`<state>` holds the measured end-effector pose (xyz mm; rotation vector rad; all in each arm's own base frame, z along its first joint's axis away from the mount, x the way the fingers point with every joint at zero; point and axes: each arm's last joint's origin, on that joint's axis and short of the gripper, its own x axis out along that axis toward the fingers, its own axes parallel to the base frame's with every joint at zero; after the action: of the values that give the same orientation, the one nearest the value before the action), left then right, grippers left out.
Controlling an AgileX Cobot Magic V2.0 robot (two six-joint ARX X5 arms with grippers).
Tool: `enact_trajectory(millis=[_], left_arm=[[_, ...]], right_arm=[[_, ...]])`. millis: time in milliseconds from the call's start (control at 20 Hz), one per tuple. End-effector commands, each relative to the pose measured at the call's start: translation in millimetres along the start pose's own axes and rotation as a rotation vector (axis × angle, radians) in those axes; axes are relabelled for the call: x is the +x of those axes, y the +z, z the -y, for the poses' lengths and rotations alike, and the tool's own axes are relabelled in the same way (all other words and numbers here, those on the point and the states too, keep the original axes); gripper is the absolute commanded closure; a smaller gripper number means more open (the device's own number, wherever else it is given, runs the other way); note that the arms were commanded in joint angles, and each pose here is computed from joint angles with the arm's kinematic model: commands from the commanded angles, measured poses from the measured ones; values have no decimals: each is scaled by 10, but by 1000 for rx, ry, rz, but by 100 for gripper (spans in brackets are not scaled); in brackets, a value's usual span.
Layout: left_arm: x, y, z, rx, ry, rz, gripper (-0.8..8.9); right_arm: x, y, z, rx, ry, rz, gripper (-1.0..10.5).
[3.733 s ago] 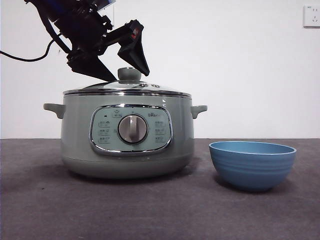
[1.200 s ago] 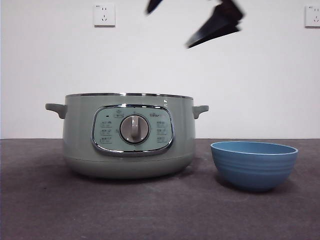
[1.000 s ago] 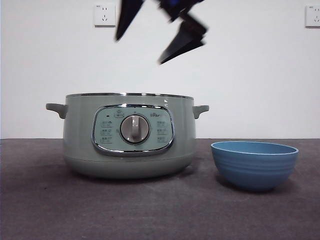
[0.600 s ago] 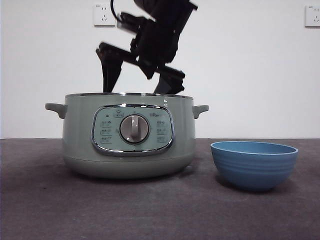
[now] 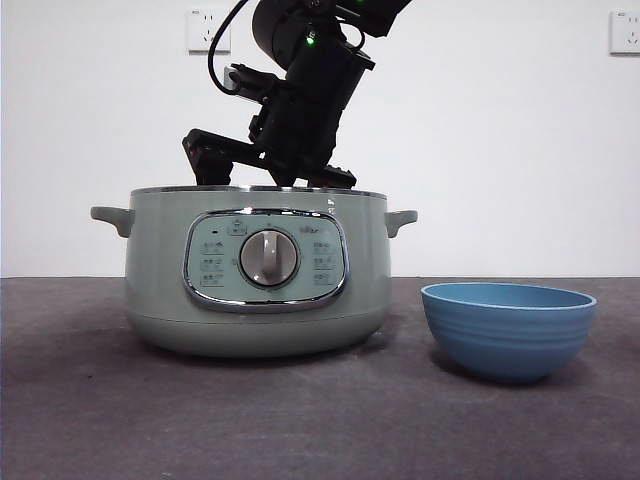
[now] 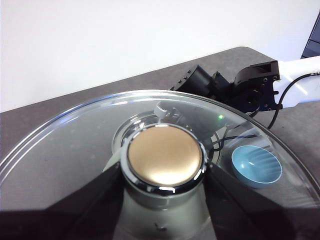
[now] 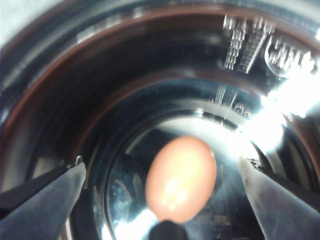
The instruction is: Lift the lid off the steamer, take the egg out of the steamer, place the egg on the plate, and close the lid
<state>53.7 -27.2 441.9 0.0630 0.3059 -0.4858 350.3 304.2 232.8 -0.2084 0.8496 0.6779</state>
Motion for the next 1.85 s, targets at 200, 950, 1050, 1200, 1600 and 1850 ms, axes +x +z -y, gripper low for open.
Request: enact_trajectory(millis=[200,950,1050,1200,1600,1850], left_arm=[[-76,70,9,8,-20,79,822],[-75,42,9,26,-18,50,822],[-73,43,9,26,-18,50,822],[-74,47,9,27,-18,55,822],[-74,46,9,34,-20,54,822],[-73,40,9,34,-20,48,822]], right_arm=[[230,-122,15,8,-8,-57,384],[129,-46,-1,-4,-3,-8,959],[-210,80,-27,-12,-2,45,959],[-1004,212,-56,-72,-64,113,959],[-2554,-89,234,-40,-255,88,959],[-2470,-362,540,33,-282,-46,959]])
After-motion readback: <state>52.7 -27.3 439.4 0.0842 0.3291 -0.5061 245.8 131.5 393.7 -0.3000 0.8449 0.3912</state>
